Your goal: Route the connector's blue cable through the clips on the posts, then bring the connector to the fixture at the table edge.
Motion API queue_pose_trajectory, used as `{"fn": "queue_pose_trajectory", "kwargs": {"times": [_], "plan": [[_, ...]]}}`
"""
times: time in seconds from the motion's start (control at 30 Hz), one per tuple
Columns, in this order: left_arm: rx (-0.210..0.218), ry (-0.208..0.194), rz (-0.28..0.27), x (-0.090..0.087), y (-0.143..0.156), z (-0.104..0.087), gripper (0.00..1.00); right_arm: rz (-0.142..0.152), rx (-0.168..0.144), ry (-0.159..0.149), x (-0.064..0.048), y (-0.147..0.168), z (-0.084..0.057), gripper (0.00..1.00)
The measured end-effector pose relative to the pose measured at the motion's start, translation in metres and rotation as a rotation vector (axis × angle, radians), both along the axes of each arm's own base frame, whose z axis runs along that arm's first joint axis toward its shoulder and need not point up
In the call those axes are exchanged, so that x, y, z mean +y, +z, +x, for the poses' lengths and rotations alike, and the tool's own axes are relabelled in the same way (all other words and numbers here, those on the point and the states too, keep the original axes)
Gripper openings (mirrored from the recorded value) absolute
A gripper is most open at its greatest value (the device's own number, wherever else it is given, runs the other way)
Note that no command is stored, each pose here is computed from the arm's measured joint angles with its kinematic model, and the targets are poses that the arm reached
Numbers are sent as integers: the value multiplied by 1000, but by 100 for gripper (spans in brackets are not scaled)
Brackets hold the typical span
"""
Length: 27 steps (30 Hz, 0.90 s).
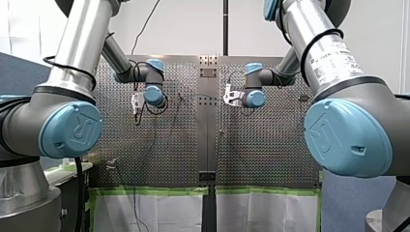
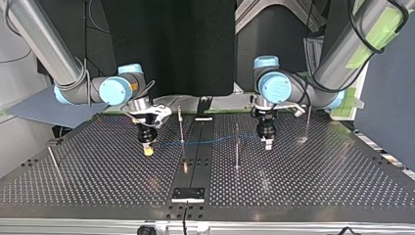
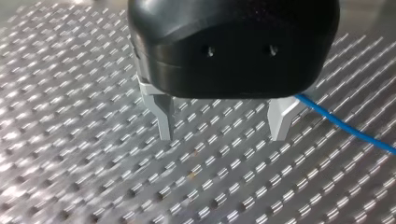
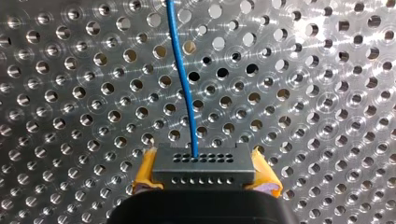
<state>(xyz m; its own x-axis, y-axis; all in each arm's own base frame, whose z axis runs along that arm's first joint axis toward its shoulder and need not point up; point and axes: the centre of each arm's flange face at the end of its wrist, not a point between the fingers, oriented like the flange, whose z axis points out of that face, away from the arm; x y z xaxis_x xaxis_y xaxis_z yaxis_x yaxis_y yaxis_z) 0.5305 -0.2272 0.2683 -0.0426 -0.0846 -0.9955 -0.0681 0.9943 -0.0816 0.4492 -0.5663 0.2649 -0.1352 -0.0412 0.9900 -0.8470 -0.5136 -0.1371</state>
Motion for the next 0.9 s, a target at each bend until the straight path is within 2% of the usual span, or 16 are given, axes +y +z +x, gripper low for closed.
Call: {"fn": "queue_pose_trajectory", "kwargs": {"times": [0.1, 0.33, 0.6, 0.8, 0.9], "plan": [[8, -31, -5, -5, -2, -12, 100, 4, 2, 0, 1, 0, 0, 0], [-15, -100, -52, -16, 5, -36, 100, 6, 3, 2, 2, -1, 1, 0], [-5, -129, -105, -18, 10, -66, 100, 18, 9, 2, 4, -2, 2, 0], [32, -148, -97, -20, 11, -94, 100, 21, 11, 4, 5, -2, 3, 0], [32, -165, -93, -23, 18, -104, 100, 23, 12, 5, 5, -3, 3, 0]]}}
